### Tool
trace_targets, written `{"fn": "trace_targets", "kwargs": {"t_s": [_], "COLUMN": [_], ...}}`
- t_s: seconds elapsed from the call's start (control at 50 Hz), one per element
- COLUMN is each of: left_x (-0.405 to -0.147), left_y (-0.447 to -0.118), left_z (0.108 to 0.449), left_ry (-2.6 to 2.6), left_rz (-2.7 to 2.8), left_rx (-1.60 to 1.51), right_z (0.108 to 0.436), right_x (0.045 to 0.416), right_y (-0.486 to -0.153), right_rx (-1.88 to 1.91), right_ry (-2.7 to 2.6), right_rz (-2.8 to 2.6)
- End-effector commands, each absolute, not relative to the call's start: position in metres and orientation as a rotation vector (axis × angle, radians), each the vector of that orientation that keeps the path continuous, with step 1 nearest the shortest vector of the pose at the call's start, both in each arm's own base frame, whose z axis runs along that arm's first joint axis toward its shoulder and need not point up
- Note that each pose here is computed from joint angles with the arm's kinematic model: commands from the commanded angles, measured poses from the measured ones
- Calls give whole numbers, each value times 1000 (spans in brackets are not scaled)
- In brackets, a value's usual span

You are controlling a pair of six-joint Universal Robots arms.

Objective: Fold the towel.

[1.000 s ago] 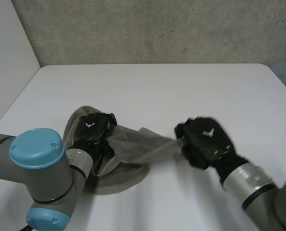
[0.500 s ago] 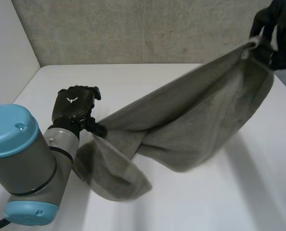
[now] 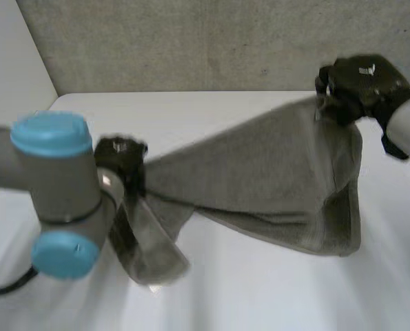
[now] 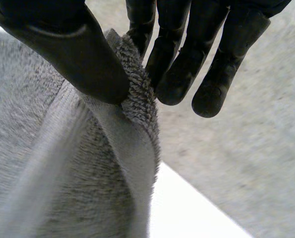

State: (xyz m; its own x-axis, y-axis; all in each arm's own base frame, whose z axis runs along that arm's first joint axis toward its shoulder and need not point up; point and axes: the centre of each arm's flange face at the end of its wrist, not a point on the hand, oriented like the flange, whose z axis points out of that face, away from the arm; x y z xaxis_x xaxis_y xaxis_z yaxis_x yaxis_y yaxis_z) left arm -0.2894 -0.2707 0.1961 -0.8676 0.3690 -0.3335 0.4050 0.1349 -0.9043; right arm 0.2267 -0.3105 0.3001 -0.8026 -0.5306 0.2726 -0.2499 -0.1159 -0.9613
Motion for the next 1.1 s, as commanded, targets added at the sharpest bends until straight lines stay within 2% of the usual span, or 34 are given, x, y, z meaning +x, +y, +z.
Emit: {"fn": "trace_targets", "kwargs": {"t_s": [0.02, 0.04, 0.08, 0.1, 0.14, 0.22, 0.26, 0.3, 0.32, 0.34, 0.36, 0.38, 0.4, 0.42, 0.46, 0.48, 0.52, 0.54, 0.56, 0.58, 0.62, 0.64, 0.68, 0.78, 1.1], "left_x": [-303, -303, -307, -307, -308, -310, -312, -311, -311, -310, -306, -306, -301, -301, -285, -284, -268, -268, -262, -262, -255, -255, -252, -253, -255], "left_y": [-313, -313, -307, -307, -301, -291, -286, -287, -287, -287, -287, -287, -286, -286, -284, -284, -276, -275, -267, -267, -250, -250, -238, -237, -253], "left_z": [335, 335, 388, 389, 420, 428, 423, 392, 391, 369, 345, 345, 318, 318, 269, 269, 224, 224, 205, 204, 173, 173, 151, 142, 134], "left_ry": [1970, 1969, 1794, 1793, 1659, 1622, 1648, 1764, 1765, 1836, 1911, 1912, 1992, 1993, 2129, 2130, 2254, 2254, 2304, 2304, 2378, 2379, 2405, 2357, 2261], "left_rz": [-2442, -2444, -2638, -2639, -2764, -2801, -2789, -2688, -2688, -2614, -2530, -2529, -2430, -2429, -2235, -2233, -2054, -2053, -1981, -1980, -1886, -1886, -1856, -1937, -2065], "left_rx": [536, 535, 465, 465, 404, 408, 431, 489, 489, 528, 563, 563, 598, 598, 650, 651, 700, 701, 734, 734, 796, 796, 833, 816, 745], "right_z": [369, 370, 398, 398, 437, 448, 443, 419, 419, 402, 402, 386, 366, 366, 323, 323, 286, 286, 267, 266, 236, 236, 219, 208, 192], "right_x": [240, 240, 250, 251, 247, 244, 243, 243, 243, 243, 243, 242, 240, 240, 236, 236, 228, 227, 223, 223, 211, 211, 197, 183, 175], "right_y": [-352, -352, -345, -345, -328, -310, -307, -304, -304, -303, -303, -299, -297, -297, -289, -289, -275, -275, -268, -267, -255, -255, -251, -253, -248], "right_rx": [-797, -796, -726, -726, -625, -585, -584, -628, -629, -674, -674, -729, -787, -787, -893, -893, -977, -977, -1014, -1014, -1076, -1076, -1095, -1055, -994], "right_ry": [1637, 1636, 1395, 1393, 1167, 1134, 1169, 1288, 1289, 1356, 1356, 1413, 1473, 1474, 1593, 1594, 1688, 1688, 1741, 1742, 1831, 1831, 1908, 1984, 2050], "right_rz": [-2403, -2403, -2512, -2513, -2590, -2533, -2481, -2377, -2376, -2315, -2315, -2261, -2210, -2209, -2100, -2099, -2018, -2017, -1974, -1973, -1911, -1911, -1889, -1870, -1820]}}
